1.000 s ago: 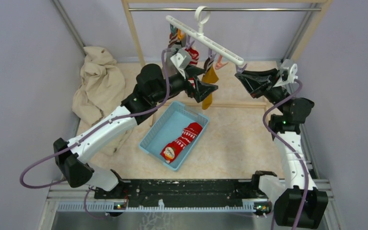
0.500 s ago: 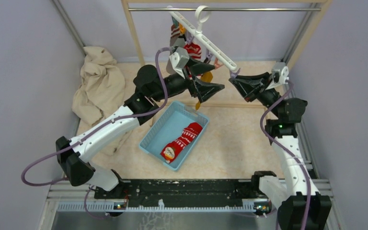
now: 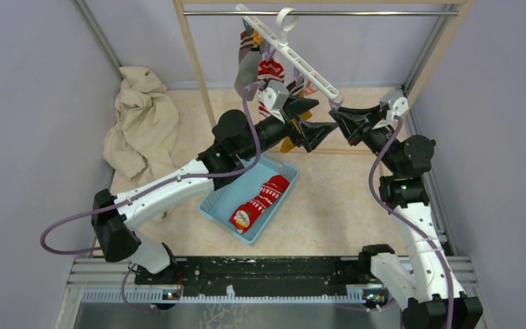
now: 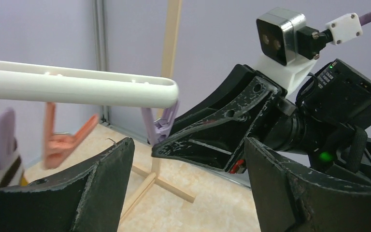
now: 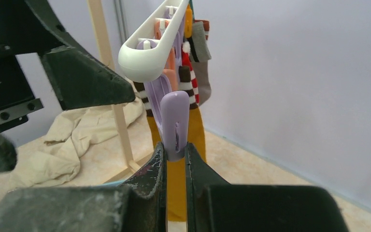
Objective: Clip the socks to the hanger
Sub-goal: Open the clamp at the hanger.
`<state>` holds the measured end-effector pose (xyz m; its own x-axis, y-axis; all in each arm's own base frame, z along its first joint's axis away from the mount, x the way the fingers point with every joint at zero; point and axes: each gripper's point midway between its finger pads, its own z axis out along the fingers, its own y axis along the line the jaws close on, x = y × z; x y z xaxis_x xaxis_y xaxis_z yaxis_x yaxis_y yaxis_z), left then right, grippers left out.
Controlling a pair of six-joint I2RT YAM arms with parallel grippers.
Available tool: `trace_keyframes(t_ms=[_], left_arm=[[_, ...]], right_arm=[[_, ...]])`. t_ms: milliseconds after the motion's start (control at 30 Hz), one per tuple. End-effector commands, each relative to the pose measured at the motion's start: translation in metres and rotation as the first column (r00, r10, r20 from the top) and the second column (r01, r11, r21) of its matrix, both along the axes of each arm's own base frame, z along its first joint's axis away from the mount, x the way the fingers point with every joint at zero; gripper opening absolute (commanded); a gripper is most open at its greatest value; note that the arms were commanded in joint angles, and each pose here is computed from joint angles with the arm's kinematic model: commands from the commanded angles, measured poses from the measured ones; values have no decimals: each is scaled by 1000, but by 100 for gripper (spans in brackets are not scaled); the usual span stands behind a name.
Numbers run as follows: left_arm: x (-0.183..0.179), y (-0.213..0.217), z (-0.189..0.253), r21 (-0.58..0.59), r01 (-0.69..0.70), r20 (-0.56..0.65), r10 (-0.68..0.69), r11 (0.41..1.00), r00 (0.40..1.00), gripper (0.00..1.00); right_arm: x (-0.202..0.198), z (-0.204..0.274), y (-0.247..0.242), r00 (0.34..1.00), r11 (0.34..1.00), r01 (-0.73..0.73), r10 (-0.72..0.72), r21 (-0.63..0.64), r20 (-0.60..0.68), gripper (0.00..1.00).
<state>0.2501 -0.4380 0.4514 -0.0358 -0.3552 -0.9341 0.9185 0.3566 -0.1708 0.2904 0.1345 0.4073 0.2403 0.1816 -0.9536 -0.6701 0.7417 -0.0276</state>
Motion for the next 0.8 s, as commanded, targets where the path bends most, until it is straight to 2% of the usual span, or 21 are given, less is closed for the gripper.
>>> trace_keyframes(t_ms=[0, 133, 233, 367, 533, 767], left_arm=[[-1, -1, 17, -85, -150, 89, 158, 985, 983, 88], [2, -5, 13, -87, -261, 130, 271, 961, 954, 88], [19, 0, 5, -89, -360, 91, 367, 929, 926, 80], [37, 9, -1, -85, -474, 82, 480, 877, 873, 79], [47, 8, -6, -84, -499, 77, 505, 862, 860, 79], [45, 7, -1, -139, -393, 15, 399, 909, 917, 76]], right_arm=[[-8, 28, 0, 997, 1000, 29, -28, -4, 73, 0], [-8, 27, -1, 997, 999, 38, -38, -7, 73, 0], [-10, 28, 1, 996, 999, 32, -31, -14, 79, 0], [-15, 29, 4, 996, 999, 23, -21, -25, 89, 0], [-21, 31, 9, 995, 999, -8, 11, -37, 104, 0], [-19, 22, 14, 996, 999, -25, 29, -48, 87, 0]])
